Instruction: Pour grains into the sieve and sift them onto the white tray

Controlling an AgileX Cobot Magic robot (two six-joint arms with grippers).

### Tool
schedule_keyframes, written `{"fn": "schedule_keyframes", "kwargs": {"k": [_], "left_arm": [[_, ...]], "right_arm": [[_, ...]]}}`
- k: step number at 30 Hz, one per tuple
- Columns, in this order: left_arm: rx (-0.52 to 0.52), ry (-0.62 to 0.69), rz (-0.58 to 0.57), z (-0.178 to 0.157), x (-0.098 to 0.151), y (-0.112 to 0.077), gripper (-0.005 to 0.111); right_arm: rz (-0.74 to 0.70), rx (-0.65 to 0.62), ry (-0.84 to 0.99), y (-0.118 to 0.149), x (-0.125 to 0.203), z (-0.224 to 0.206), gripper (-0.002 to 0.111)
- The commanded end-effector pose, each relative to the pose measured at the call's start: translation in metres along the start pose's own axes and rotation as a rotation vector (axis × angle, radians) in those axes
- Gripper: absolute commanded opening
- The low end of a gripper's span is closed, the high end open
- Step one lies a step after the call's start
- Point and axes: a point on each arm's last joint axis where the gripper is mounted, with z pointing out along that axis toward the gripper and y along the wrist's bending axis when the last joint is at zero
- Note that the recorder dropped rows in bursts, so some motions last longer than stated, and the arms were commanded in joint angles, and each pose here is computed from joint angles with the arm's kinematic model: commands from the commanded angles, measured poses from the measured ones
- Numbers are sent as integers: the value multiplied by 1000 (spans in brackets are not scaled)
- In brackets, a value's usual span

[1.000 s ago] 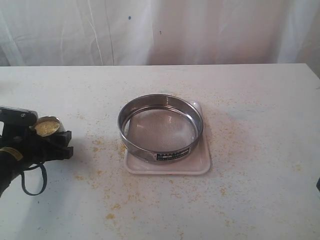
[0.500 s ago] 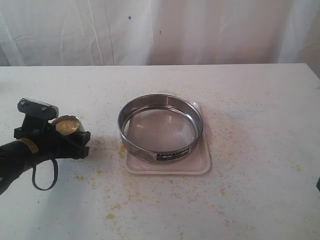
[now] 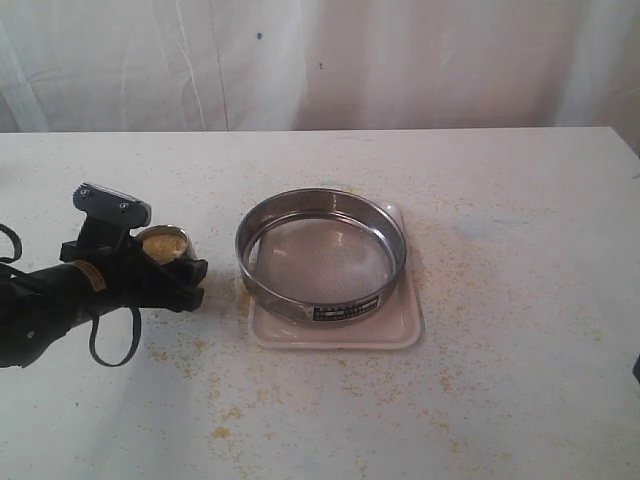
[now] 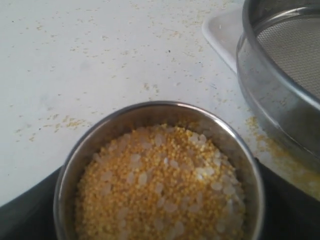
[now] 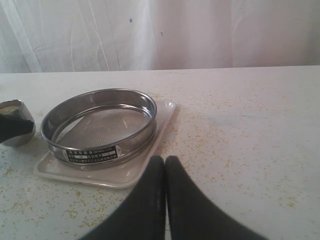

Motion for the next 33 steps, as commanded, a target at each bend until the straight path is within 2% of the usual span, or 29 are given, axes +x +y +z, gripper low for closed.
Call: {"fn": "schedule_keyframes", "kwargs": {"k": [1,10,14,28,33], "left_arm": [[15,-41,5,0,-10,-4,0],[16,-57,12,-10,-25,-6,0],[13,-3,16,-9,-27,-5,0],[10,139,-39,-6,-12,-5,0],[14,209,-23,-1,-7,-6,0]], "right_arm": [[-9,4,3,0,2,0,0],[-9,4,3,0,2,0,0],[-9,4,3,0,2,0,0],[-9,4,3,0,2,0,0],[-9,4,3,0,2,0,0]]}}
